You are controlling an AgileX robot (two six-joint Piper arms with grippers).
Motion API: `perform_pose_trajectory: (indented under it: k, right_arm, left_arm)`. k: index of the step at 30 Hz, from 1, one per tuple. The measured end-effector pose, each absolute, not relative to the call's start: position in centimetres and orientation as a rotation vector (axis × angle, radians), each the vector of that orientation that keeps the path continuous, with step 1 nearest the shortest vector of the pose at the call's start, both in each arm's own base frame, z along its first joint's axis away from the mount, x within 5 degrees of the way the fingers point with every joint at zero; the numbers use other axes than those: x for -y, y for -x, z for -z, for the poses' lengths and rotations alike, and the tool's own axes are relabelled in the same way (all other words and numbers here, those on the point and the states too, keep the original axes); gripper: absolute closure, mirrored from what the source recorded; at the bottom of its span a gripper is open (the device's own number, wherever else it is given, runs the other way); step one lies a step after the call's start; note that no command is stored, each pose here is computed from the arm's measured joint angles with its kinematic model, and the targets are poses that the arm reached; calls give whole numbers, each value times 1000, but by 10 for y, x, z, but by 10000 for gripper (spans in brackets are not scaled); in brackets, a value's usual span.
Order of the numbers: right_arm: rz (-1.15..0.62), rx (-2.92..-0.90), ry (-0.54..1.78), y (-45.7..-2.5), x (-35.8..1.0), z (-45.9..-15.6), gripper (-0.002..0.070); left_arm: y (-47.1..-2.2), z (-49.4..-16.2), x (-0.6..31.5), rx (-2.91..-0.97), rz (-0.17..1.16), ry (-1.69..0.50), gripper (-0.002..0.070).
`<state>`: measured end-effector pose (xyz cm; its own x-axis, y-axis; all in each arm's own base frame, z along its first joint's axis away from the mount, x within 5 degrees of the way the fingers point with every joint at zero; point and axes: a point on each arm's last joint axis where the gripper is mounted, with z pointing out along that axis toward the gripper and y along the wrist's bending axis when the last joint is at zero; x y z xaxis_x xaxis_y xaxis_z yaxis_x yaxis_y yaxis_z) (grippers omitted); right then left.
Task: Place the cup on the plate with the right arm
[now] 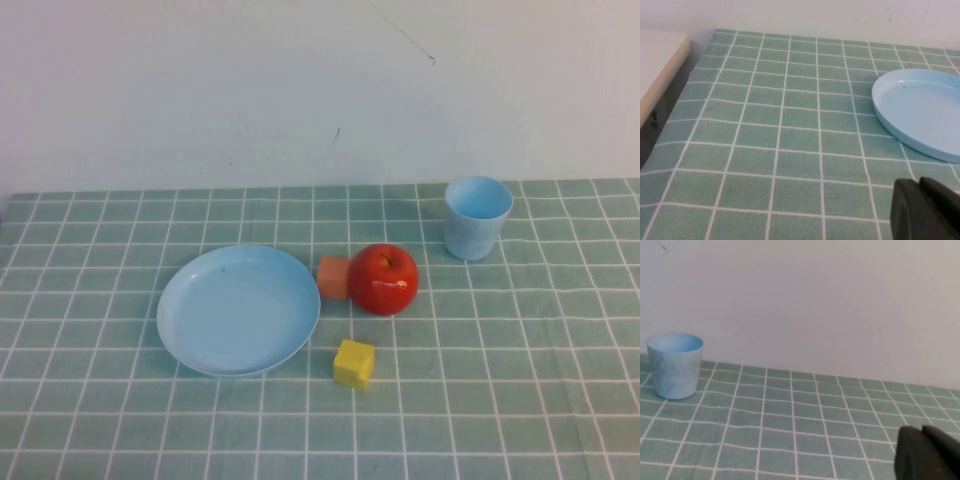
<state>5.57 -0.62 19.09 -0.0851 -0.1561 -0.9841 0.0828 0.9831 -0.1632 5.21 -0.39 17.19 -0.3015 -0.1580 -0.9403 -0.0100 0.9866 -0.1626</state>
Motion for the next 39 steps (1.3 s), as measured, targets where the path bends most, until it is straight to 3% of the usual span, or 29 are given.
perform_pose_trajectory:
  k: [14,31,34,39]
  right_arm:
    - [198,-1631,58,-56,6,-192,678]
    - [97,-1330,15,-54,2,-219,678]
    - [99,-1266,43,-50,-1,-237,678]
    - [116,-1151,107,-40,-5,-293,678]
  left_arm:
    - [-52,-172,4,-1873,145,120,678]
    - [-52,-172,4,-1873,145,120,678]
    - [-52,-172,4,-1873,145,120,678]
    - [-52,-172,4,-1873,145,120,678]
